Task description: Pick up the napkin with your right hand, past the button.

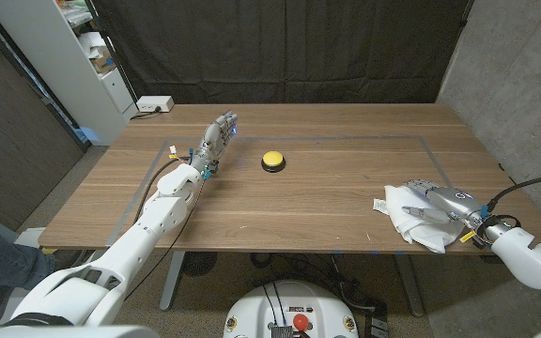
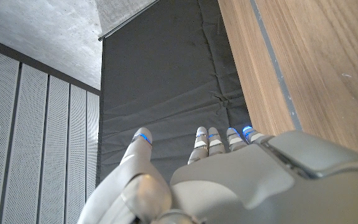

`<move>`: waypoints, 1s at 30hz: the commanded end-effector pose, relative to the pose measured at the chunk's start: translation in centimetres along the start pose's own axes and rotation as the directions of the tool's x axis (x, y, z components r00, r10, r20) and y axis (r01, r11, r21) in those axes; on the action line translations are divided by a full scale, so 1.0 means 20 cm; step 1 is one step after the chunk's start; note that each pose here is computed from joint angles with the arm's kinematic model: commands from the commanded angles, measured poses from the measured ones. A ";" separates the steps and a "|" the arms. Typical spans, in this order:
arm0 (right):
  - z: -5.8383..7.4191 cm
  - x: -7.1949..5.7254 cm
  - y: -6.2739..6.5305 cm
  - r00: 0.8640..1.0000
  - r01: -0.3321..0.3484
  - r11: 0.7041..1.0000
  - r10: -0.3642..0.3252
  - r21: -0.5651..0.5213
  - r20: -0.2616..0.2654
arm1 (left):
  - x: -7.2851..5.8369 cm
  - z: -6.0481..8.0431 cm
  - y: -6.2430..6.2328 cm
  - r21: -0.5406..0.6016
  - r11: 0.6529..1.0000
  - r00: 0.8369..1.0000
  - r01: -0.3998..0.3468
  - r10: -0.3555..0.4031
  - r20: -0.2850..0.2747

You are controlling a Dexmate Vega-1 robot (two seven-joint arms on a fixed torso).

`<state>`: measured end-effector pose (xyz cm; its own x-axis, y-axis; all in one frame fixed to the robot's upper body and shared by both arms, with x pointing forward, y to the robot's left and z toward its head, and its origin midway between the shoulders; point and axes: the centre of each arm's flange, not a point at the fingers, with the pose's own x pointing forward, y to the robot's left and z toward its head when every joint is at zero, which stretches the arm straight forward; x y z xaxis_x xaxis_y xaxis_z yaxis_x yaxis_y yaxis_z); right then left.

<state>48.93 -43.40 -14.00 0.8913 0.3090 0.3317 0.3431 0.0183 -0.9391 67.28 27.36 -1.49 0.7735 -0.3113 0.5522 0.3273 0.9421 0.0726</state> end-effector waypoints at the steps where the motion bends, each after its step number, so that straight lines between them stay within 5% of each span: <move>1: -0.01 0.01 0.04 0.999 -0.030 1.000 0.030 -0.005 -0.021 | 0.01 0.00 0.01 -0.003 1.000 1.000 0.000 0.000 -0.004; 30: -0.01 0.12 -0.01 1.000 -0.003 1.000 0.003 -0.028 0.001 | 0.01 -0.03 0.00 -0.022 1.000 1.000 -0.014 0.014 -0.001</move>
<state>50.54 -43.15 -13.59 0.9008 0.2981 0.3158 0.3289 0.0066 -0.9443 67.74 27.40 -1.93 0.7801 -0.2997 0.5492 0.3279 0.9434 0.0491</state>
